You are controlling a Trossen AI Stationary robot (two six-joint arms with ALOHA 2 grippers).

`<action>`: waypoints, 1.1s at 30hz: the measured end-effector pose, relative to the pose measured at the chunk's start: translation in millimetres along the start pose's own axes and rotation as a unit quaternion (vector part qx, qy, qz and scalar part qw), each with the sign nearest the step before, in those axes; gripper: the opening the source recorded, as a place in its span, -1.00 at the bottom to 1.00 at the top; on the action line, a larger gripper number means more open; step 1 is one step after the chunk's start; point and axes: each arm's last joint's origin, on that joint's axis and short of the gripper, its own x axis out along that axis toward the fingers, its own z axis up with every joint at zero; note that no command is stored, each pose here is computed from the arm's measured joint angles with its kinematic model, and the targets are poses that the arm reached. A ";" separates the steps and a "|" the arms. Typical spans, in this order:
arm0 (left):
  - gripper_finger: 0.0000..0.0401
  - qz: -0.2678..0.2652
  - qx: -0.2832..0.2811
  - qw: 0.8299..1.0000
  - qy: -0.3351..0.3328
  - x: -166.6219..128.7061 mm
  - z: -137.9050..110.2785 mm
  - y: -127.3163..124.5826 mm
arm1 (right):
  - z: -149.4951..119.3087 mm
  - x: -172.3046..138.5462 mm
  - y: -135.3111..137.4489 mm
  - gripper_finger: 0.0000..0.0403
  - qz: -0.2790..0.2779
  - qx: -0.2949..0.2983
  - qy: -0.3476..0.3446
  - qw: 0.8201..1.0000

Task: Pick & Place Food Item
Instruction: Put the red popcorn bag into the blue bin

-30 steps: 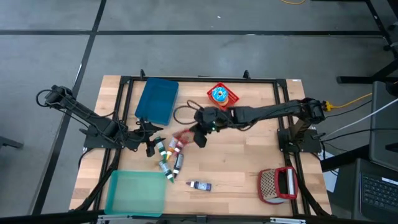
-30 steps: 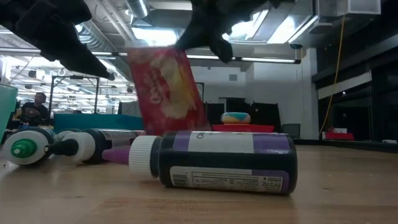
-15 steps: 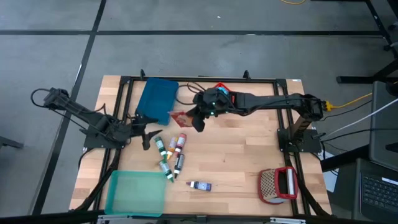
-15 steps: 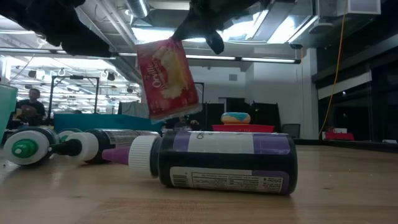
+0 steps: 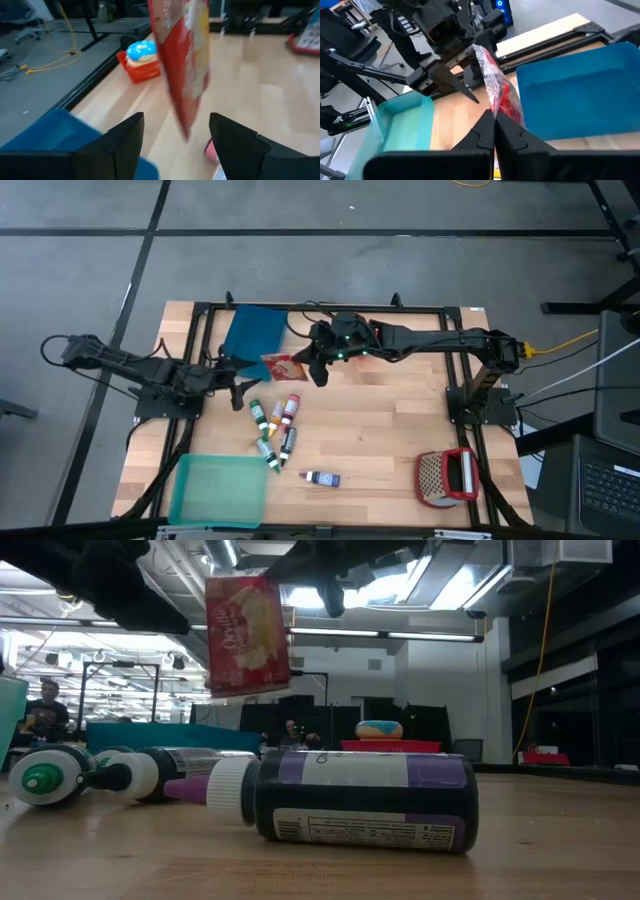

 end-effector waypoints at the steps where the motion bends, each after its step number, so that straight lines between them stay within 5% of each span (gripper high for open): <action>1: 0.11 -0.012 -0.003 1.000 -0.006 0.9 2.1 0.4 | 0.7 0.0 0.3 -1.00 0.002 -0.001 -0.003 1.000; 11: 0.11 -0.085 -0.015 0.995 -0.055 8.6 16.4 10.5 | 5.5 -0.3 1.5 -1.00 0.015 -0.008 -0.026 1.000; 25: 0.07 -0.089 -0.013 0.992 -0.084 33.3 25.3 25.9 | 9.9 -0.8 4.1 -1.00 0.044 -0.011 -0.043 0.998; 29: -0.16 -0.076 -0.018 0.994 -0.074 38.3 23.4 30.1 | 9.7 -0.8 4.4 -1.00 0.046 -0.012 -0.042 0.998; 33: -0.65 -0.075 -0.015 0.995 -0.059 40.4 20.5 31.9 | 11.0 -0.9 5.0 -0.98 0.048 -0.030 -0.050 0.997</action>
